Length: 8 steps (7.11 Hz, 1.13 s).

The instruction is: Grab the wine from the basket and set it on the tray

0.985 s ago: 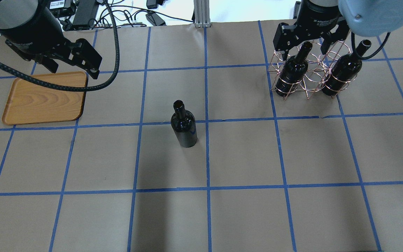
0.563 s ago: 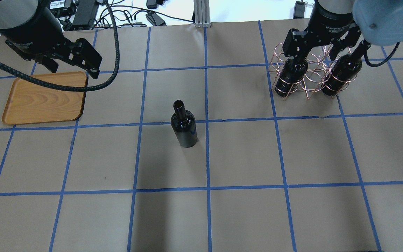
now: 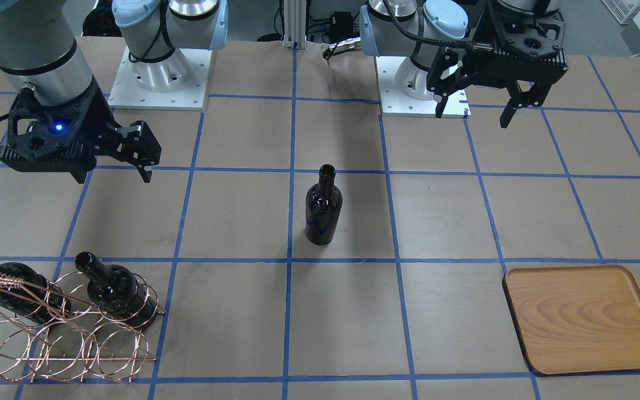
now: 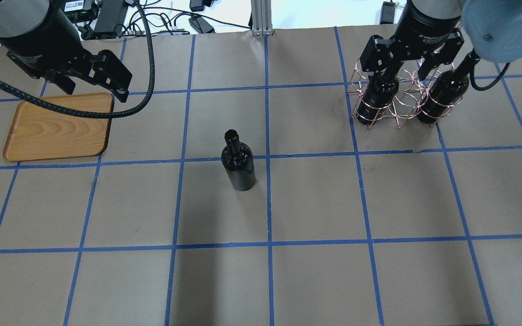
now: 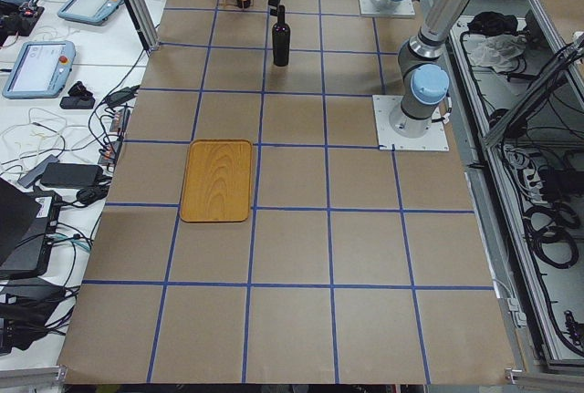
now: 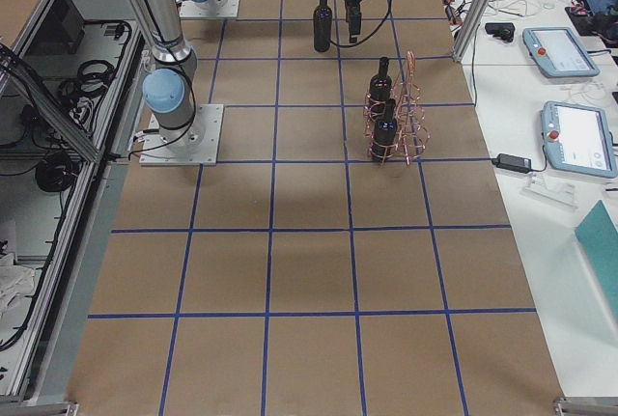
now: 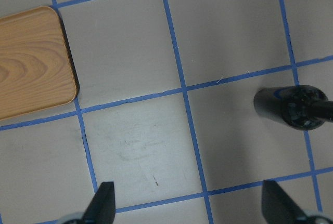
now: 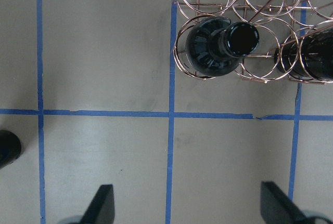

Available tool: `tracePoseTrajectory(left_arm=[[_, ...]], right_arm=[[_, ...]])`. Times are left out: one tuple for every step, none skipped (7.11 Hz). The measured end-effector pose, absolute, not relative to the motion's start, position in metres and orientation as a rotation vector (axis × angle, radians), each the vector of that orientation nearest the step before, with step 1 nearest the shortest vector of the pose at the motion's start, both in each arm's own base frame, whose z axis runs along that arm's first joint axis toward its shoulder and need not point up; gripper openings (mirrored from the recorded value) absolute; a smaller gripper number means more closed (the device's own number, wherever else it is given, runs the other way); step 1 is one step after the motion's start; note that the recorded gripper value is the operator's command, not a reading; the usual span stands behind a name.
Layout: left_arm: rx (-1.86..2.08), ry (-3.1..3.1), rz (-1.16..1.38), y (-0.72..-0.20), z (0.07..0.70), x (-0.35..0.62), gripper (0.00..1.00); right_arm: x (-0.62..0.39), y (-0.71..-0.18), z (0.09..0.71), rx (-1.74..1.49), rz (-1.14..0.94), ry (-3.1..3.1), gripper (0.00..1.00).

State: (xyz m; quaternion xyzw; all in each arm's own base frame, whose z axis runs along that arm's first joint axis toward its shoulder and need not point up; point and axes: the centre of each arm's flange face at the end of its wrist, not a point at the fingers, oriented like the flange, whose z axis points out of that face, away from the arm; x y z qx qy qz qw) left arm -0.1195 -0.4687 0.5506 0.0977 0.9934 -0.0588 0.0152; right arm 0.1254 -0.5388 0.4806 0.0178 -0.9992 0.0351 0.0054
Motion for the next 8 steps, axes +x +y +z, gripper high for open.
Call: tracePoseTrajectory(left_arm=[[0.304,3.091,-0.183,-0.4687,0.5506,-0.1195,1.0],[0.304,3.091,-0.183,-0.4687,0.5505,-0.1195,1.0],[0.304,3.091,-0.183,-0.4687,0.5506,-0.1195,1.0],[0.304,3.091,-0.183,-0.4687,0.5506,-0.1195,1.0],[0.304,3.091,-0.183,-0.4687,0.5506,-0.1195,1.0],[0.304,3.091,-0.182,-0.4687,0.5505,-0.1195,1.0],[0.304,3.091,-0.183,-0.4687,0.5505,-0.1195,1.0],[0.304,3.091,-0.183,-0.4687,0.5506,-0.1196,1.0]], right_arm=[[0.1254,-0.5389,0.4806,0.056,0.11,-3.128,1.0],[0.1252,-0.5389,0.4807,0.055,0.111,-3.126,1.0],[0.125,-0.5389,0.4806,0.056,0.11,-3.124,1.0],[0.1249,-0.5392,0.4802,0.059,0.109,-3.124,1.0],[0.1248,-0.5393,0.4801,0.061,0.109,-3.123,1.0],[0.1247,-0.5394,0.4801,0.063,0.11,-3.122,1.0],[0.1244,-0.5394,0.4802,0.064,0.11,-3.121,1.0],[0.1242,-0.5391,0.4801,0.066,0.108,-3.12,1.0]])
